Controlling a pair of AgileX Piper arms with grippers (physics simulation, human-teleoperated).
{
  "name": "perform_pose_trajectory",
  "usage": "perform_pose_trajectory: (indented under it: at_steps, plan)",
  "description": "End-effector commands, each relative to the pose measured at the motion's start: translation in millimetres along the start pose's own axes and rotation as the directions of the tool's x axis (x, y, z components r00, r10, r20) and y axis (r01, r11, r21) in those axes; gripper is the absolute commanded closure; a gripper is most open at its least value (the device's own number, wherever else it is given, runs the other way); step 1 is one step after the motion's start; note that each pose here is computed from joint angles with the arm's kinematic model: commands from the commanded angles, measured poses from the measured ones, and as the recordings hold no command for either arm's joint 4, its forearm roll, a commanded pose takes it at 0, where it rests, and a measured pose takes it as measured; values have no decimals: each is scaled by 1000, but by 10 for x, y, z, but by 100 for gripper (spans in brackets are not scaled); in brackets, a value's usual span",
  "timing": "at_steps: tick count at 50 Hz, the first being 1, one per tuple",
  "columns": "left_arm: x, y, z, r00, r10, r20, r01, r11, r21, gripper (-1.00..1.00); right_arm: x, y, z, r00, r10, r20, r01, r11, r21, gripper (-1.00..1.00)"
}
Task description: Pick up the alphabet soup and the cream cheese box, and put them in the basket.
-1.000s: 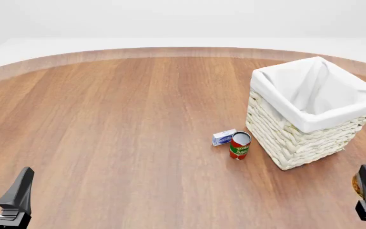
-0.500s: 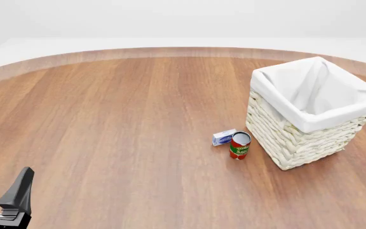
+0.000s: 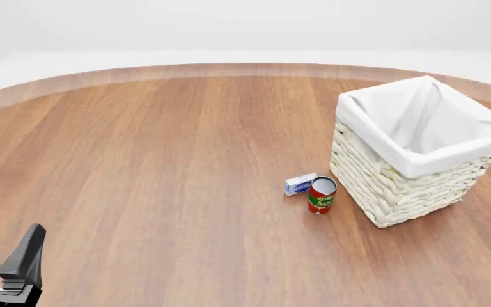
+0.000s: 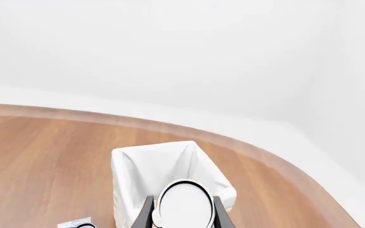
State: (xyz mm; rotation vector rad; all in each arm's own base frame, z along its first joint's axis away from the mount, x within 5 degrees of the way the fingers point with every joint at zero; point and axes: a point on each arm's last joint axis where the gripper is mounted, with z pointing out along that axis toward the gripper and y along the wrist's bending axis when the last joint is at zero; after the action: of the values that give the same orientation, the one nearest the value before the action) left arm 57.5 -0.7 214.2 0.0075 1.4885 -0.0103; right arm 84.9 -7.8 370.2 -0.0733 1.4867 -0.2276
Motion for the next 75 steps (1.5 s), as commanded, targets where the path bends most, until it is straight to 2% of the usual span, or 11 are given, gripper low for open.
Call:
perform_pose_trajectory:
  at_steps: [1, 10, 20, 37, 57, 61, 63, 70, 75]
  plan:
    - [0, 0, 0, 1000, 0, 0, 0, 1000, 0, -100, -215, -17, 213, 997, 16, 76, -15, 1000, -10, 100]
    - [0, 0, -1, 1000, 0, 0, 0, 1000, 0, -100, -349, -16, 454, 996, -3, 86, 5, 1000, -22, 100]
    - [0, 0, 0, 1000, 0, 0, 0, 1000, 0, -100, -398, 67, 785, 999, -12, 52, 16, 997, -78, 100]
    - [0, 0, 0, 1000, 0, 0, 0, 1000, 1, -100, -220, 183, 1205, 995, -24, -92, 12, 991, -130, 100]
    - [0, 0, 0, 1000, 0, 0, 0, 1000, 1, -100, -41, 246, 1537, 982, 17, -186, -43, 990, -134, 100]
    - [1, 0, 0, 1000, 0, 0, 0, 1000, 1, -100, 4, 264, 1583, 980, 12, -198, -40, 990, -139, 100]
    - [0, 0, -1, 1000, 0, 0, 0, 1000, 0, -100, 56, 268, 1621, 978, -18, -208, -12, 990, -143, 100]
    - [1, 0, 0, 1000, 0, 0, 0, 1000, 1, -100, 105, 261, 1678, 975, -6, -220, -24, 991, -133, 100]
    - [0, 0, 0, 1000, 0, 0, 0, 1000, 0, -100, 217, 244, 1745, 970, 2, -242, -32, 992, -118, 100]
